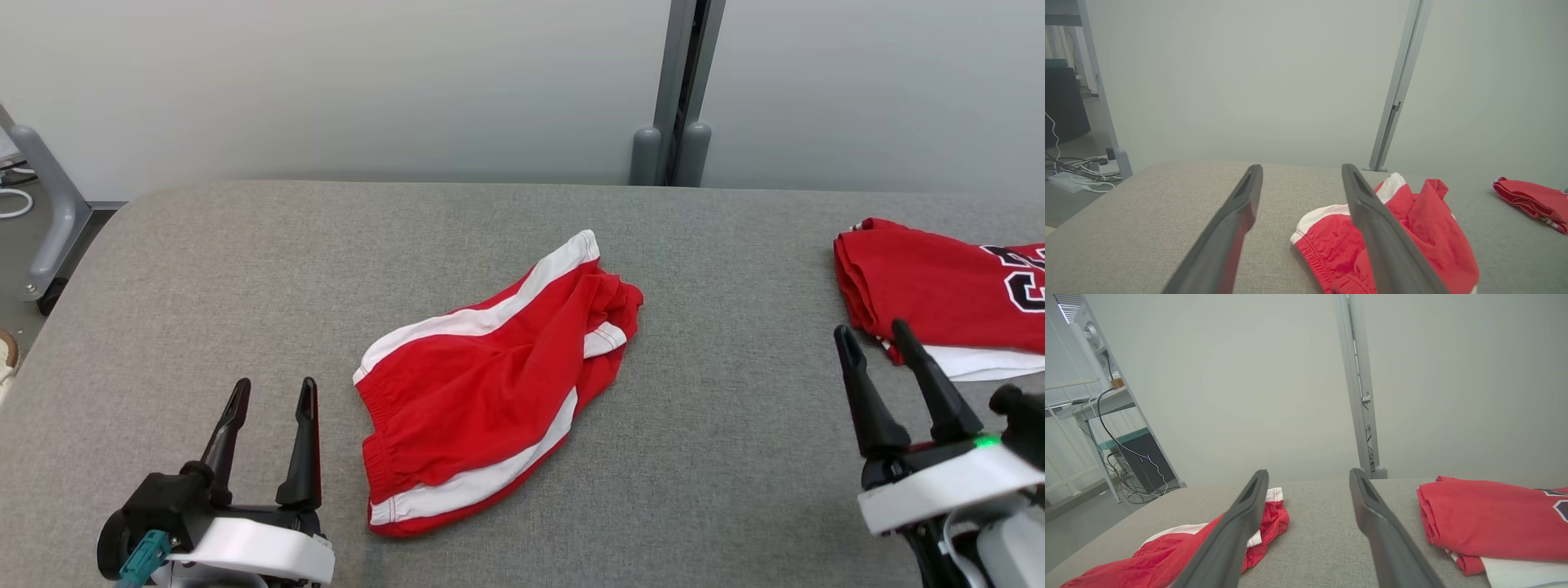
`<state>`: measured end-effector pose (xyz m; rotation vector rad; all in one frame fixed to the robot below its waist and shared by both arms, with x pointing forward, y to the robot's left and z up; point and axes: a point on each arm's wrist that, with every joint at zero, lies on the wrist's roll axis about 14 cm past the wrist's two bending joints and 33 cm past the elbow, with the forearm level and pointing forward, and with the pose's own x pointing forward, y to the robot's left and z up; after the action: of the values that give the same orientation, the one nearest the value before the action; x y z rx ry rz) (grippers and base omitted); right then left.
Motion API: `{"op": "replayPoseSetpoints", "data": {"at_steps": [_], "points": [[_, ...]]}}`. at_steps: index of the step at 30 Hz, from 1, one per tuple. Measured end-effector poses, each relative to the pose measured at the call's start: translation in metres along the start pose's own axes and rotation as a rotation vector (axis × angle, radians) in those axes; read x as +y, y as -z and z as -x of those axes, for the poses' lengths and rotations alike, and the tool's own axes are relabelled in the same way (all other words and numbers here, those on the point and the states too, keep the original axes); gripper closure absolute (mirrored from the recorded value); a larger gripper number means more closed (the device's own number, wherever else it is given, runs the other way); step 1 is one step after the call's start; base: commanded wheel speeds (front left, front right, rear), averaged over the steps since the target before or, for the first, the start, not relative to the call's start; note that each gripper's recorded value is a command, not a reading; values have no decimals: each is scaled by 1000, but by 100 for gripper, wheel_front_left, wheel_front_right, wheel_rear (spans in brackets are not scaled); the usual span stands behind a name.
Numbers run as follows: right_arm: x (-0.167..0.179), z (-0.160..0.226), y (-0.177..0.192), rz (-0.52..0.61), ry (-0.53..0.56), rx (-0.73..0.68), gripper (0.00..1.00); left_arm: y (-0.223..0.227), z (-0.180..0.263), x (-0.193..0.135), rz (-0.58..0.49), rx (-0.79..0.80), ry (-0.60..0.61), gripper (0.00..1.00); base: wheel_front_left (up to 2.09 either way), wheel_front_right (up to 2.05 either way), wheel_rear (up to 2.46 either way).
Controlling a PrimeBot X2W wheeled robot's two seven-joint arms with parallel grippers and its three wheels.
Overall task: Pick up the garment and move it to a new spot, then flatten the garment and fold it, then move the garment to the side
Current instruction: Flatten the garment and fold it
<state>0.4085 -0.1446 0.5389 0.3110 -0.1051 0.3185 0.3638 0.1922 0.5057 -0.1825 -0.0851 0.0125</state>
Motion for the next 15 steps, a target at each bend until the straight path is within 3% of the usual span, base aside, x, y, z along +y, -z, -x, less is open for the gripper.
{"op": "replayPoseSetpoints", "data": {"at_steps": [8, 15], "points": [[17, 7, 26, -38, -2, 46, 0, 1, 2, 1, 5, 2, -5, 0, 0, 0, 0], [38, -32, 49, -23, -102, 140, 0, 1, 4, 7, 5, 7, -26, 0, 0, 0, 0]]}}
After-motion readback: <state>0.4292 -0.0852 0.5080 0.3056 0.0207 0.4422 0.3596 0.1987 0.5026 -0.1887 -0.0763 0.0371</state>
